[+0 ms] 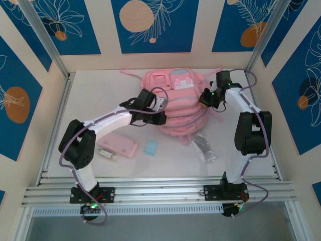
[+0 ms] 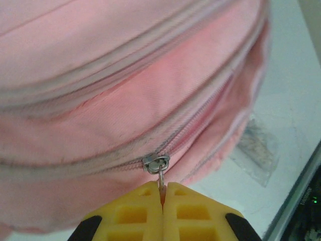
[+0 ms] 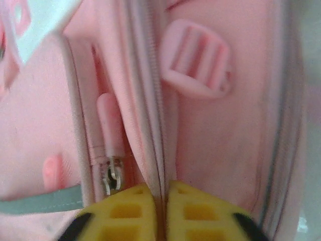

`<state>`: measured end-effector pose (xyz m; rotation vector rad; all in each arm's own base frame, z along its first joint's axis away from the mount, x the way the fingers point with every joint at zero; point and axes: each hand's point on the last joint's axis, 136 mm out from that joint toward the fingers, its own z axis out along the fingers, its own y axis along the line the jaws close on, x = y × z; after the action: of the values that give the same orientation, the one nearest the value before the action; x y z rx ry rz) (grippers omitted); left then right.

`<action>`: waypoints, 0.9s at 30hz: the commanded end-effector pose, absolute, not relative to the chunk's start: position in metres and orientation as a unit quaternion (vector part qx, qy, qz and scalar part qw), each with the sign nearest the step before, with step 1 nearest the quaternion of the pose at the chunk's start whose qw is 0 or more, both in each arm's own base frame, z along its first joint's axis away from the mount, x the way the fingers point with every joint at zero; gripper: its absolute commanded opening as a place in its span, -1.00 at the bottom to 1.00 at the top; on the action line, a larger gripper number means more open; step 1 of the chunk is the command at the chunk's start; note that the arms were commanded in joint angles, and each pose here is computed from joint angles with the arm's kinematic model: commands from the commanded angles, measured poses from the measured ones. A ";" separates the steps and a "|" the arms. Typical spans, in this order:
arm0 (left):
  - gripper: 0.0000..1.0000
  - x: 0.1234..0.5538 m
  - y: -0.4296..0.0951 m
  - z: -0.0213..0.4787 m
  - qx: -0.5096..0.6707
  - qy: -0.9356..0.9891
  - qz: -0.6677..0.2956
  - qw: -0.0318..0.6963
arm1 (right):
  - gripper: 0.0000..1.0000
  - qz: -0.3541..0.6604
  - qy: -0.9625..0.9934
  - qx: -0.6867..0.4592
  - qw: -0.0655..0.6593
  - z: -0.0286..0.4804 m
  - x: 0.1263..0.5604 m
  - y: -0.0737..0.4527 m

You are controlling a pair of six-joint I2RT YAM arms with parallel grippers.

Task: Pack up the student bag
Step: Unzip the student bag at the top-center of the table.

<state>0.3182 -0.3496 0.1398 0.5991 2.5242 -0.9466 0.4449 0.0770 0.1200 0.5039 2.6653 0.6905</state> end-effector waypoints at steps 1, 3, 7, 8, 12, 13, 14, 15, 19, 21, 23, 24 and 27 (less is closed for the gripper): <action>-1.00 0.310 -0.382 0.161 0.227 0.875 -0.391 0.172 | -0.27 0.252 0.922 0.206 0.209 0.146 0.472 0.073; -1.00 0.322 -0.391 0.160 0.224 0.874 -0.394 0.179 | 0.09 0.266 0.916 0.216 0.210 0.153 0.460 0.079; -1.00 0.338 -0.405 0.165 0.233 0.868 -0.395 0.190 | 0.56 0.286 0.902 0.239 0.220 0.162 0.411 0.088; -1.00 0.341 -0.408 0.169 0.237 0.866 -0.397 0.192 | 0.67 0.292 0.898 0.243 0.222 0.163 0.396 0.090; -1.00 0.344 -0.411 0.177 0.245 0.861 -0.399 0.199 | 0.89 0.308 0.888 0.265 0.214 0.155 0.344 0.099; -1.00 0.343 -0.412 0.178 0.246 0.860 -0.401 0.198 | 0.90 0.310 0.887 0.271 0.211 0.149 0.333 0.101; -1.00 0.342 -0.412 0.180 0.248 0.858 -0.404 0.197 | 0.92 0.311 0.884 0.280 0.211 0.144 0.325 0.102; -1.00 0.340 -0.412 0.180 0.248 0.857 -0.407 0.194 | 0.94 0.313 0.880 0.288 0.211 0.140 0.319 0.104; -1.00 0.333 -0.411 0.179 0.241 0.854 -0.422 0.185 | 0.94 0.341 0.856 0.318 0.224 0.121 0.314 0.111; -1.00 0.329 -0.408 0.177 0.240 0.855 -0.421 0.182 | 0.90 0.357 0.843 0.325 0.238 0.117 0.321 0.115; -1.00 0.325 -0.403 0.172 0.239 0.859 -0.416 0.178 | 0.78 0.362 0.833 0.333 0.253 0.113 0.330 0.116; -1.00 0.323 -0.402 0.169 0.239 0.861 -0.413 0.175 | 0.72 0.363 0.829 0.335 0.261 0.112 0.335 0.117; -1.00 0.317 -0.395 0.160 0.242 0.866 -0.403 0.167 | 0.37 0.367 0.822 0.335 0.277 0.108 0.350 0.123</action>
<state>0.3262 -0.3950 0.1339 0.6412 2.5380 -1.0979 0.3207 0.1182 0.0876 0.9140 2.3647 0.9286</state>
